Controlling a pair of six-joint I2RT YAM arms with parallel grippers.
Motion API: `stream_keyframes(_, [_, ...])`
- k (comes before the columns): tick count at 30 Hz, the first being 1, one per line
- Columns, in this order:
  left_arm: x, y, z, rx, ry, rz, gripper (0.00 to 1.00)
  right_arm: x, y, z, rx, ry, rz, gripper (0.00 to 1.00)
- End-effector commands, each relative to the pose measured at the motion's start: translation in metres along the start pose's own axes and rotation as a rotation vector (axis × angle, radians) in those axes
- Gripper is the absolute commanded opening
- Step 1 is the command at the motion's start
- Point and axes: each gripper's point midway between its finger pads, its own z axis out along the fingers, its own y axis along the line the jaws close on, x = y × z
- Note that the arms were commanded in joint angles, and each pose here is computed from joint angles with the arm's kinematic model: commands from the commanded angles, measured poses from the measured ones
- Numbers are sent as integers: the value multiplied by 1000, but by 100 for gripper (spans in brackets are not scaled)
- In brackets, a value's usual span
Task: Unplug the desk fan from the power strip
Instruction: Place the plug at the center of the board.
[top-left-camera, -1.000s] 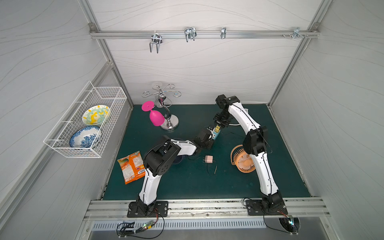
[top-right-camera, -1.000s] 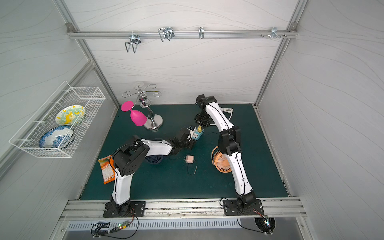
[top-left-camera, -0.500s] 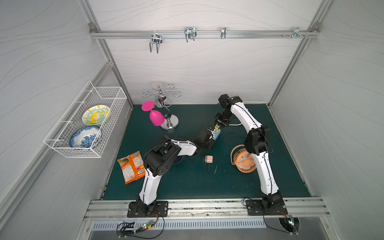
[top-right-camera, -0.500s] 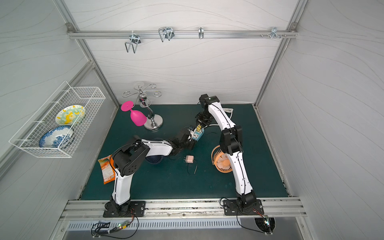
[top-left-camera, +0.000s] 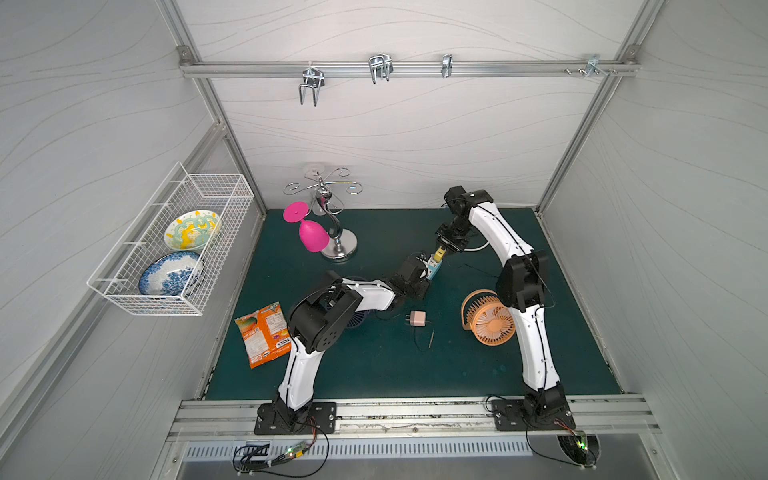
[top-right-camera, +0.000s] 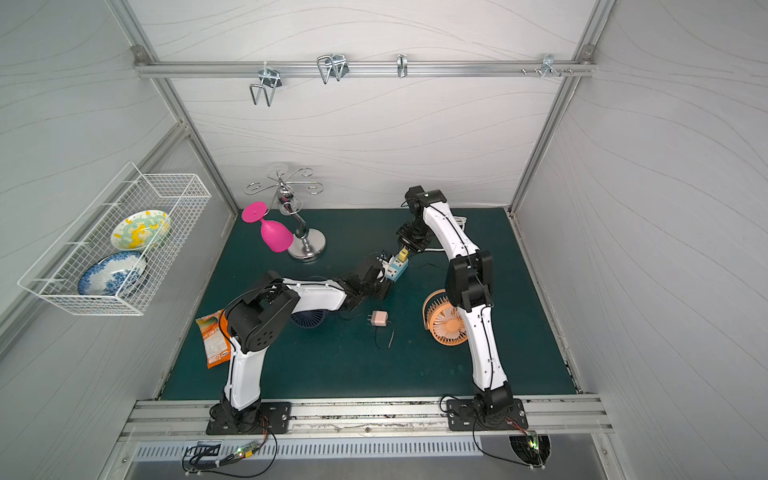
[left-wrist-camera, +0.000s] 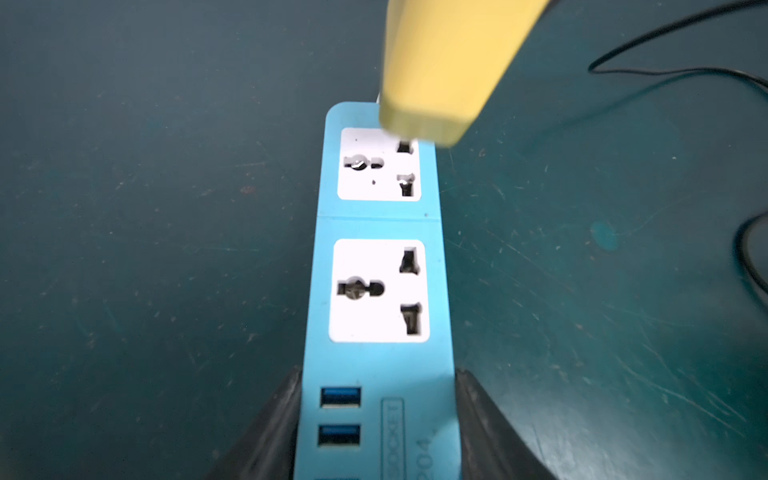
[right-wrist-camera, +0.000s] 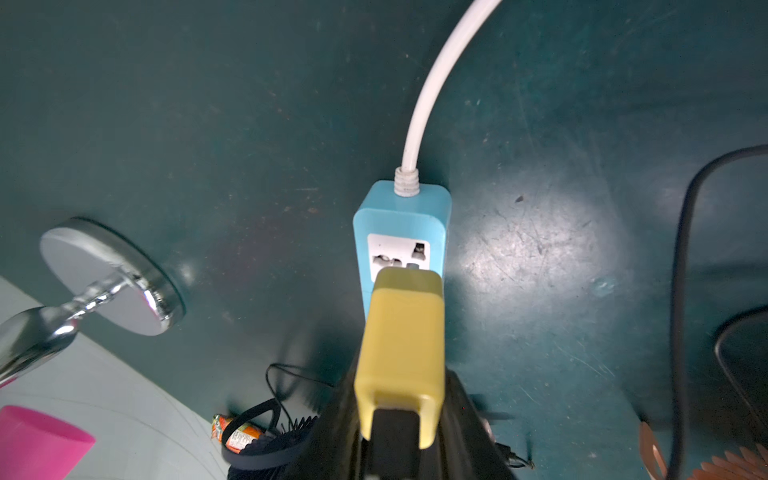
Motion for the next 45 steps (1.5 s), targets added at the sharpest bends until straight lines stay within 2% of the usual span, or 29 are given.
stream_keyframes(1, [9,8,-5,-50,70,28,38,-4,5,-46,-80,-59,-17,0])
stream_keyframes(10, [-8,18,-15,-95,51,26,70,-28,-27,-93,-151,-129,57,0])
stream_keyframes(15, [-32,19,-35,-101,3,-8,81,-44,-55,-112,-190,-154,130,0])
stream_keyframes(21, [-61,24,-58,-126,-43,2,82,-65,-106,-136,-264,-203,265,0])
stream_keyframes(27, [-76,27,-85,-135,-75,-43,83,-80,-182,-144,-312,-240,448,0])
stream_keyframes(34, [-81,29,-112,-125,-95,-102,83,-79,-253,-119,-324,-235,633,0])
stream_keyframes(45, [-89,35,-157,-122,-145,-170,83,-66,-325,-75,-288,-190,801,0])
